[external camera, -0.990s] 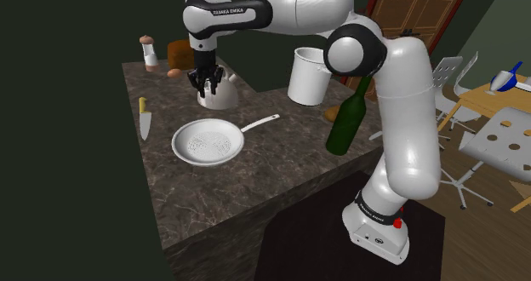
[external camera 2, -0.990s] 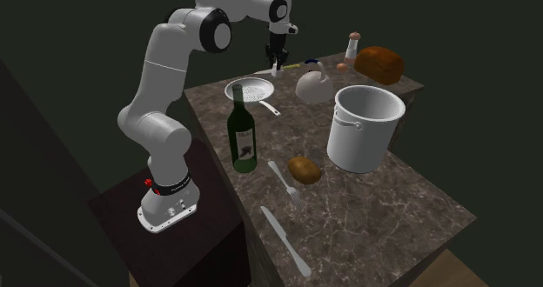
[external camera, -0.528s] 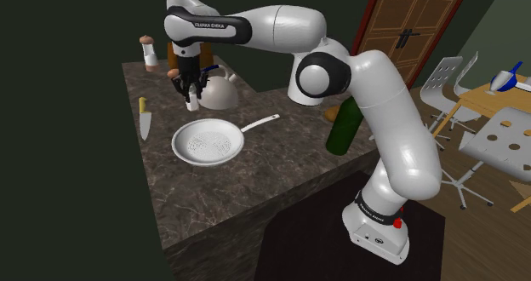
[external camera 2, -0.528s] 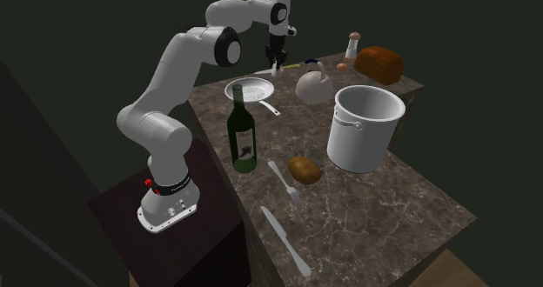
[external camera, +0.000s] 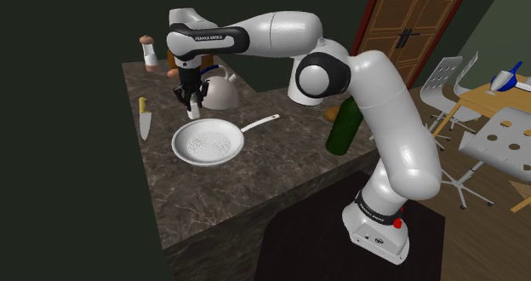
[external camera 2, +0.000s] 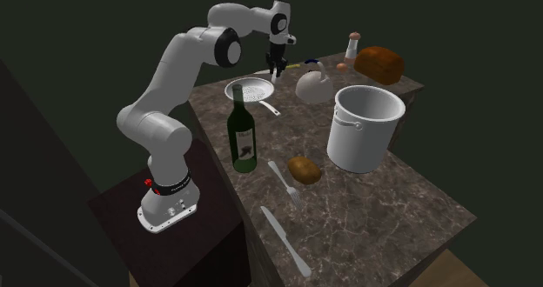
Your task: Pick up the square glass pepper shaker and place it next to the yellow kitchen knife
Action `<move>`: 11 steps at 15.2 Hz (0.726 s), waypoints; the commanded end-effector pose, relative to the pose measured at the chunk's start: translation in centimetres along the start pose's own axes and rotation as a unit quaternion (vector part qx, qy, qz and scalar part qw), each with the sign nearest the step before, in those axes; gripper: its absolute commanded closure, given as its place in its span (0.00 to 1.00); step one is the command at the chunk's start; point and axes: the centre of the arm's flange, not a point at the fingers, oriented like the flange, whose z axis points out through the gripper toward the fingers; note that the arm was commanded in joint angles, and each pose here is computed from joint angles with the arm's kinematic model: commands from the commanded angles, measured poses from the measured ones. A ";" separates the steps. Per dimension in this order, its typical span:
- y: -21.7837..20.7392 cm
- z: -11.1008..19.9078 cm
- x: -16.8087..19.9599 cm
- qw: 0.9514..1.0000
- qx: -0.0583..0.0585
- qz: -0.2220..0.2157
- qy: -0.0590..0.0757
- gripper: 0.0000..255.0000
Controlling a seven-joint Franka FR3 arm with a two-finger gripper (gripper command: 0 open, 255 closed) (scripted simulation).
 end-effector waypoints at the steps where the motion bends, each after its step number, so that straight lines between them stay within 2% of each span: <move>1: -0.2 1.1 0.1 1.000 0.000 0.000 0.000 1.00; 9: -0.1 1.4 0.1 1.000 0.000 0.000 0.000 1.00; 10: -0.1 1.4 0.1 1.000 0.000 0.000 0.000 0.00; 11: -0.1 1.4 0.1 1.000 0.000 0.000 0.000 0.00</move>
